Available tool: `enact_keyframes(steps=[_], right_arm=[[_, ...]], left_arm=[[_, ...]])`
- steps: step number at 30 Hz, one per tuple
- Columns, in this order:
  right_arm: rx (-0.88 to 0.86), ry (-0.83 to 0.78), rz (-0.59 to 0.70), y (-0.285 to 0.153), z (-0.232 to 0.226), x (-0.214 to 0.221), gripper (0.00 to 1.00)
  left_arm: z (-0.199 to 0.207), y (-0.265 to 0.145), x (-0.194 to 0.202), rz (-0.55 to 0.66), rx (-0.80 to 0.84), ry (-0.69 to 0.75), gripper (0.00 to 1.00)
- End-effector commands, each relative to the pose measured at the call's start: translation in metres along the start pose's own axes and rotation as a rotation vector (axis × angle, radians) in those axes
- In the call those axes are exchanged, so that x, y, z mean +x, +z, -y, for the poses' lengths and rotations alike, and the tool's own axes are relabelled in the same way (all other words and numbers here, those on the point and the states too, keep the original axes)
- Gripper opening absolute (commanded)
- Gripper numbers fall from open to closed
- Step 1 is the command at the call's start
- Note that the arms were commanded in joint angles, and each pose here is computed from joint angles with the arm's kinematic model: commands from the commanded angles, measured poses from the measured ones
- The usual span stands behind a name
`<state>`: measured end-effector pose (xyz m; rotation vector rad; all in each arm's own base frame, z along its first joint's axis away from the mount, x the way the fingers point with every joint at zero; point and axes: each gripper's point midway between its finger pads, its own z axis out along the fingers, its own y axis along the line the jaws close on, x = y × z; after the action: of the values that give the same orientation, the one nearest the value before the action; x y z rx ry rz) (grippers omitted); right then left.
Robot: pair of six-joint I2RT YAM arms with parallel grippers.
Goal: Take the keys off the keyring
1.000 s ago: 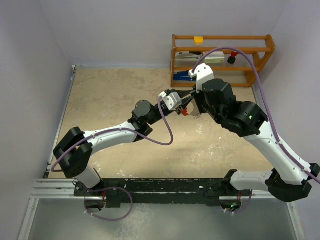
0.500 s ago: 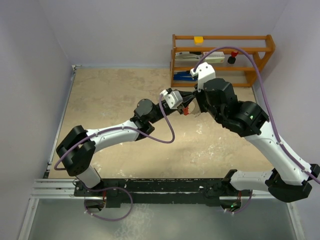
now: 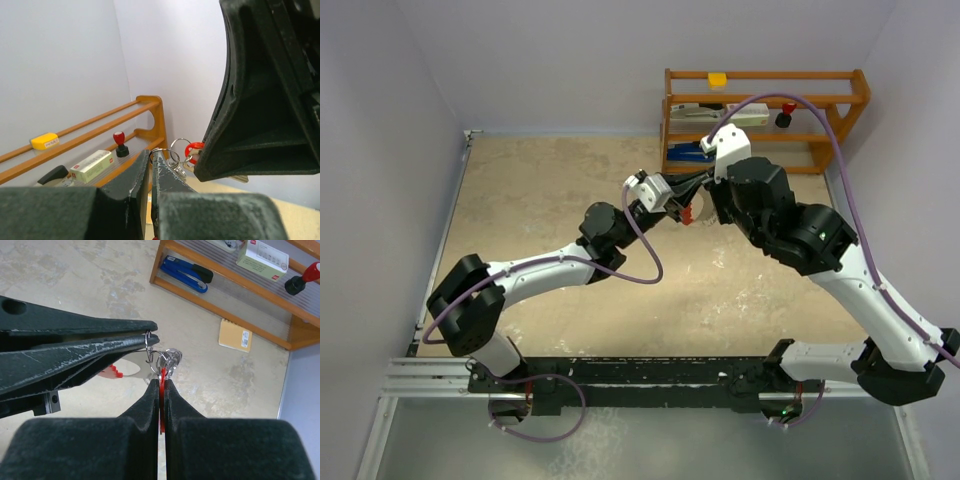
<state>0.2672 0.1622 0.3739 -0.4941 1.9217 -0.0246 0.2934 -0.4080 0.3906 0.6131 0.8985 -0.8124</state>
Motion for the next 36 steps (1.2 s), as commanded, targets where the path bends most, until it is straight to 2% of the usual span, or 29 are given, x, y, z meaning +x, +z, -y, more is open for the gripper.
enact_keyframes(steps=[1, 19, 36], right_arm=[[-0.010, 0.032, 0.061, -0.005, 0.001, -0.012, 0.00], [-0.023, 0.027, 0.081, 0.001, -0.005, -0.012, 0.00], [-0.008, 0.033, 0.099, -0.010, 0.005, -0.013, 0.00]], left_arm=[[-0.010, 0.000, -0.063, 0.184, -0.061, -0.031, 0.00], [0.010, -0.011, -0.098, 0.380, 0.038, -0.259, 0.00], [0.000, -0.012, -0.086, 0.336, -0.025, -0.205, 0.00]])
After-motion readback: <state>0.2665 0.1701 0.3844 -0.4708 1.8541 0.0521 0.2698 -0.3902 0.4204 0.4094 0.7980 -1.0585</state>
